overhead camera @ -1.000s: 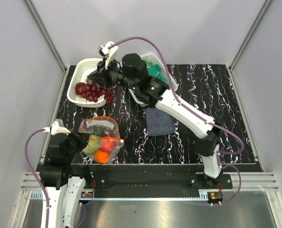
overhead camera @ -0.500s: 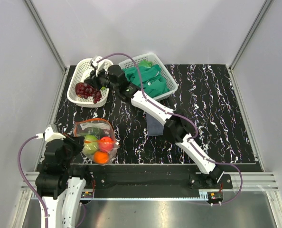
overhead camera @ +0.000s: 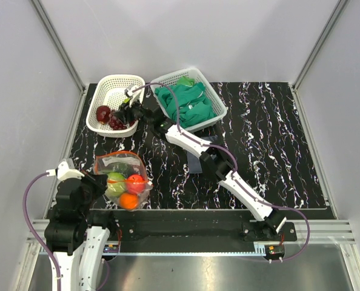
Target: Open the zip-top bag and remove the fake food
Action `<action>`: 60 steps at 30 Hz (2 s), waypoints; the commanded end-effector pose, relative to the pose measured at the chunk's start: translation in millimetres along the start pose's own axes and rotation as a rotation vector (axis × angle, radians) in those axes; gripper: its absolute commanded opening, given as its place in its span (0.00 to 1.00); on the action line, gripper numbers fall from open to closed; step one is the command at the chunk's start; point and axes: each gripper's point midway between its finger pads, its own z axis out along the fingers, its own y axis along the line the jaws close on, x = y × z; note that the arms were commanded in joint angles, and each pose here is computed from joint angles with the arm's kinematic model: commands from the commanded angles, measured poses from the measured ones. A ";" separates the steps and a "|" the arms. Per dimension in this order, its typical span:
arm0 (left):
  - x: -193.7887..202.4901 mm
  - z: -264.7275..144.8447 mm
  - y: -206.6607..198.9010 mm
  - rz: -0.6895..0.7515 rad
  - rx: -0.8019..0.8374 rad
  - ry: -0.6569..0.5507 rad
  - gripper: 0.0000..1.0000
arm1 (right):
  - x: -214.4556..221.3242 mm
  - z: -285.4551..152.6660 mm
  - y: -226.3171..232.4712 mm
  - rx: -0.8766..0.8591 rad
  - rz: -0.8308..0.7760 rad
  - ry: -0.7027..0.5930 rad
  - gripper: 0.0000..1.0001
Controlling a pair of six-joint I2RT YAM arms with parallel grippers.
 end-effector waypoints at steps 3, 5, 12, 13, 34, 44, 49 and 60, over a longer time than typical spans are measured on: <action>-15.6 -5.0 -17.0 0.023 0.071 -0.050 0.00 | -84.6 -1.4 8.4 0.014 -0.014 -0.161 0.76; -16.5 -4.1 -18.2 0.023 0.072 -0.049 0.00 | -84.4 -5.5 7.3 0.039 0.005 -0.102 0.82; -22.0 2.1 -37.3 0.039 0.142 -0.037 0.00 | -139.0 -66.0 18.1 0.181 0.081 0.091 0.95; -22.7 3.7 -39.9 0.039 0.149 -0.033 0.00 | -126.9 -75.0 20.4 0.188 0.114 0.145 0.95; -30.6 8.6 -79.1 0.033 0.293 0.010 0.00 | -84.8 -226.1 204.5 -0.124 0.222 0.560 0.58; -18.9 16.3 -79.9 0.038 0.309 0.063 0.00 | -28.3 -206.0 198.2 -0.070 0.217 0.653 0.28; -17.8 17.9 -79.0 0.047 0.306 0.068 0.00 | 1.3 -198.7 195.1 -0.084 0.214 0.707 0.26; -8.2 29.8 -74.0 0.043 0.298 0.094 0.00 | 64.1 -204.9 192.2 -0.088 0.262 0.841 0.37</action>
